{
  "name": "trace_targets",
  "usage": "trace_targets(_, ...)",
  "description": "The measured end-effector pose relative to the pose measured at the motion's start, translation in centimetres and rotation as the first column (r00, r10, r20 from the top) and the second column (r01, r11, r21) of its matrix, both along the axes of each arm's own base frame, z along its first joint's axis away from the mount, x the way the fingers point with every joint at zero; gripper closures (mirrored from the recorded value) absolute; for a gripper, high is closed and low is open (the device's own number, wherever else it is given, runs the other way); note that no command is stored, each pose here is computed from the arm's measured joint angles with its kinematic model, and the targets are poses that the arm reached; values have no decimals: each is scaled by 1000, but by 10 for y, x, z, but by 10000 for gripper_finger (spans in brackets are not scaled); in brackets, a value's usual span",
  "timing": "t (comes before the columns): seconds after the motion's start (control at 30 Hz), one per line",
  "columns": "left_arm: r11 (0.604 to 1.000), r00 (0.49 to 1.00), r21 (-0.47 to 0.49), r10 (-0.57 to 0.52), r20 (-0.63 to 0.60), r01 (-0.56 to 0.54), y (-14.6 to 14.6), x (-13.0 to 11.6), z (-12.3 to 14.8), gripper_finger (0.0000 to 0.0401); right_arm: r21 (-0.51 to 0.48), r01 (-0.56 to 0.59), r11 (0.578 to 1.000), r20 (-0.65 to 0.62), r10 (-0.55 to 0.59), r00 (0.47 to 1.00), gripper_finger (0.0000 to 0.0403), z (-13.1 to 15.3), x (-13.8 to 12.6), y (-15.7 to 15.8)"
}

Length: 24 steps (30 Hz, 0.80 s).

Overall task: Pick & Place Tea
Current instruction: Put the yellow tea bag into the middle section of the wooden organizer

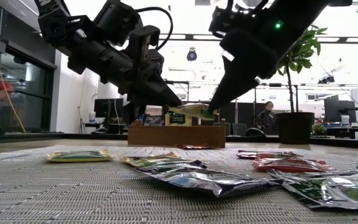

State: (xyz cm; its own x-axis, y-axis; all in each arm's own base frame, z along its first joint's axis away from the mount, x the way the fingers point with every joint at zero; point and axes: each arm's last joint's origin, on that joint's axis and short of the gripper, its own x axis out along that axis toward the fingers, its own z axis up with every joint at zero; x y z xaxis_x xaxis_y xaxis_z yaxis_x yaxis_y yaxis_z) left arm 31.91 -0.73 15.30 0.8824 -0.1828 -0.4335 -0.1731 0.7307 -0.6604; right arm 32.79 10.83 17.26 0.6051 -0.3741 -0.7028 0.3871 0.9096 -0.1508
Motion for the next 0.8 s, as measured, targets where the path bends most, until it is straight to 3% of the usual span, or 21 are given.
trace_targets(0.27, 994, 996, 74, -88, 21, 86, 4, 0, 0, 401, 84, 121, 989, -17, -120, 993, 217, 28, -24, -9)
trace_targets(0.53, 968, 976, 148, -213, 53, 204, 23, 1, 12, 401, 169, 119, 978, 21, -124, 992, 215, 63, -45, -15)
trace_targets(0.67, 932, 957, 223, -290, -19, 287, 40, 7, 33, 401, 185, 125, 975, 35, -133, 990, 214, 74, -54, -19)
trace_targets(0.8, 848, 907, 326, -368, -203, 418, 61, 13, 61, 401, 196, 120, 973, 34, -128, 991, 214, 80, -59, -20)
